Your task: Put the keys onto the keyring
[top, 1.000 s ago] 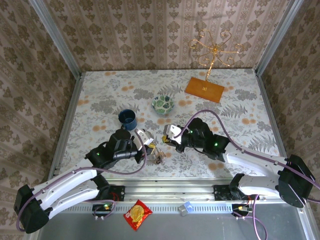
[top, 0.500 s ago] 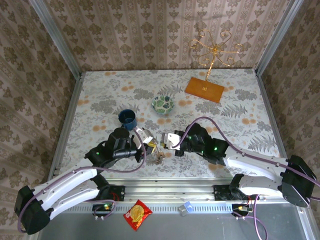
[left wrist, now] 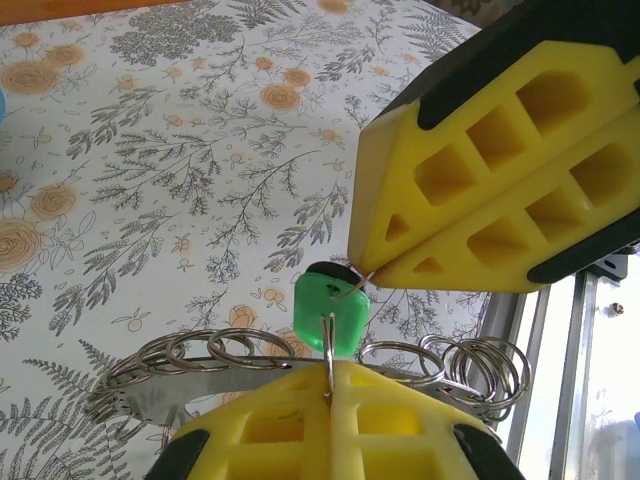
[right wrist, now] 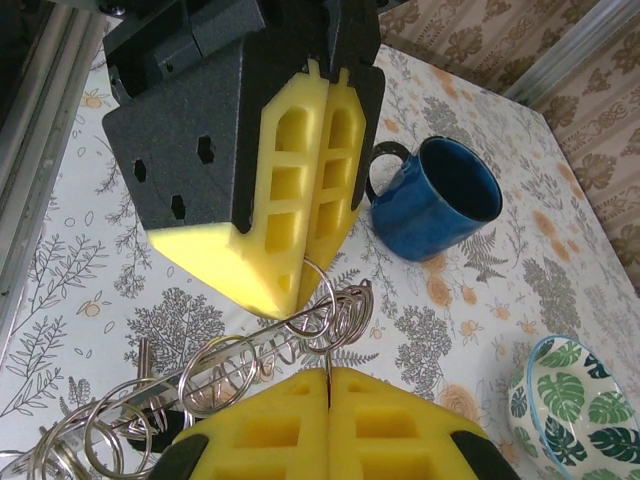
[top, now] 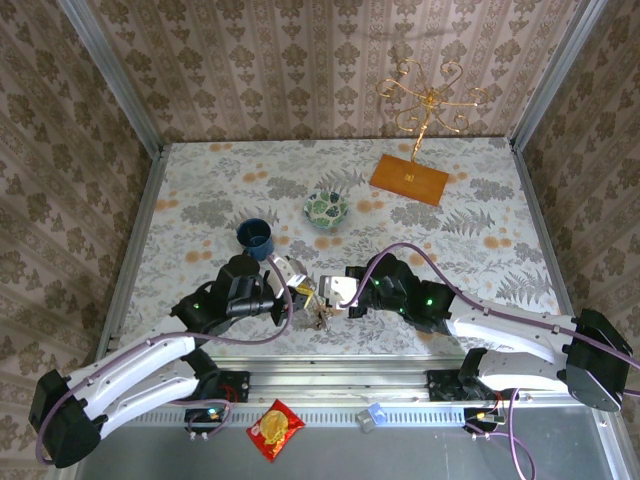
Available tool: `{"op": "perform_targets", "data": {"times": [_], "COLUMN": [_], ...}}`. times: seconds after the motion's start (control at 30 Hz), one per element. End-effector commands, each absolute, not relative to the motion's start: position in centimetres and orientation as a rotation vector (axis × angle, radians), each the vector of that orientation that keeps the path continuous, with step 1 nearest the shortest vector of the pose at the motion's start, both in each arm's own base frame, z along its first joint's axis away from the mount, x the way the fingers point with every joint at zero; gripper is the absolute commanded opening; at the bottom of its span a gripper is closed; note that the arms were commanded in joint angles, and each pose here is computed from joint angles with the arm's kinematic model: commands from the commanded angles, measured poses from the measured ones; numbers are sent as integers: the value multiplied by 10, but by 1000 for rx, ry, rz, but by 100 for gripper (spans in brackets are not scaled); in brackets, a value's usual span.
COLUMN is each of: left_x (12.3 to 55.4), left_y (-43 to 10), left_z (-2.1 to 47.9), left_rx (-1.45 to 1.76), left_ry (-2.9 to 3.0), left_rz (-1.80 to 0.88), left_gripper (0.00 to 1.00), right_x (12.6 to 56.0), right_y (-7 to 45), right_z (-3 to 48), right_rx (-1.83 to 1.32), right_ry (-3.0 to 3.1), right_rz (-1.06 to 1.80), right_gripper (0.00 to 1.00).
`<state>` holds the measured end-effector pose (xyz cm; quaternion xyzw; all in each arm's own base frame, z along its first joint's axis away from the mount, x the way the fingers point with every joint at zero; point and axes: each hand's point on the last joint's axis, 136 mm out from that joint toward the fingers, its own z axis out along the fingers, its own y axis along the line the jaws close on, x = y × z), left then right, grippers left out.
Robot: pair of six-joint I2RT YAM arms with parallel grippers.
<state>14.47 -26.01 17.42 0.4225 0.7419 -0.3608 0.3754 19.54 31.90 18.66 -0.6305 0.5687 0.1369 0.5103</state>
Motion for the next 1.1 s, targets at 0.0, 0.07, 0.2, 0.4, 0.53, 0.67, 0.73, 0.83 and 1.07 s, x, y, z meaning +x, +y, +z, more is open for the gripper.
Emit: {"op": "perform_targets", "data": {"times": [0.0, 0.07, 0.2, 0.4, 0.53, 0.67, 0.73, 0.83, 1.07], "left_x": [149, 149, 149, 149, 150, 150, 150, 150, 151], "left_y": [-267, -267, -267, -267, -267, -268, -267, -267, -267], "left_z": [196, 197, 196, 196, 196, 196, 196, 196, 195], "left_rx": [1054, 1056, 1057, 1060, 1058, 1057, 1059, 1059, 1054], "left_ry": [1838, 1836, 1836, 1835, 1835, 1835, 1835, 1834, 1839], "left_rz": [-964, -966, -965, -963, -962, -962, -962, -959, -954], "left_gripper": [0, 0, 0, 0, 0, 0, 0, 0, 0], "right_x": [199, 199, 199, 197, 196, 198, 197, 196, 193], "right_y": [324, 325, 327, 330, 331, 332, 333, 335, 335], "right_z": [201, 203, 205, 207, 208, 210, 211, 212, 210], "right_rx": [-1498, -1489, -1481, -1478, -1475, -1460, -1457, -1454, -1470], "right_ry": [1334, 1330, 1326, 1316, 1312, 1313, 1310, 1308, 1303], "right_rz": [308, 319, 332, 355, 361, 364, 372, 381, 381], "right_gripper": [0, 0, 0, 0, 0, 0, 0, 0, 0]}}
